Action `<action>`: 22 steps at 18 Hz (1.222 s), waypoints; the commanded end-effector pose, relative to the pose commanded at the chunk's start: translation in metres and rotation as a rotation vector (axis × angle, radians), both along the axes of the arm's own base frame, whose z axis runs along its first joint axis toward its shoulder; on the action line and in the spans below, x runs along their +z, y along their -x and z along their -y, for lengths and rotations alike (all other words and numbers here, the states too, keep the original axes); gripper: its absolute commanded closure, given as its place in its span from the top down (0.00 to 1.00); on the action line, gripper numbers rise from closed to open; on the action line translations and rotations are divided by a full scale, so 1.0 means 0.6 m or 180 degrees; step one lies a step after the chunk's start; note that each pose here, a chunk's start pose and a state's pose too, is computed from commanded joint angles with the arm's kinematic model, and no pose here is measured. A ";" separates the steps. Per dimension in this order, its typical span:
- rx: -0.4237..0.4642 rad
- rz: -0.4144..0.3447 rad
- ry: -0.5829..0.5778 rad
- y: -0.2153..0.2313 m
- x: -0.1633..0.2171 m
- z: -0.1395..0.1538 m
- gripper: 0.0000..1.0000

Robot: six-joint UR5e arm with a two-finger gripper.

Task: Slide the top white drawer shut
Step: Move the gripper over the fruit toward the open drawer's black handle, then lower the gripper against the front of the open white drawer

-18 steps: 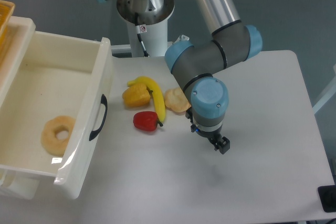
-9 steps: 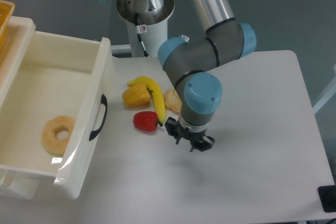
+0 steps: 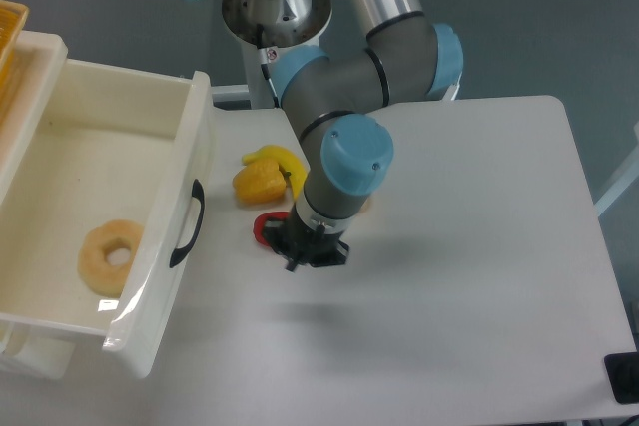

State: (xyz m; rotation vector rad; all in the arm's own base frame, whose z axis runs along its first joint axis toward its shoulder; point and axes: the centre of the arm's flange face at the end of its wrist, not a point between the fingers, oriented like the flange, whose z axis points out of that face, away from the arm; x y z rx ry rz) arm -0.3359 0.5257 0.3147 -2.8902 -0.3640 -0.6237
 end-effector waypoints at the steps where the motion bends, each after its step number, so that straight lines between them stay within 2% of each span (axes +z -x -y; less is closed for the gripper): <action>1: 0.0006 0.0086 -0.0006 -0.007 0.000 -0.001 0.00; 4: 0.0096 0.0255 -0.0114 -0.025 0.015 -0.009 0.00; 9: 0.0216 0.0396 -0.0114 -0.046 0.032 -0.014 0.00; 14: 0.0266 0.0498 -0.0123 -0.046 0.052 0.004 0.00; 22: 0.0233 0.0519 -0.0148 -0.059 0.056 -0.002 0.00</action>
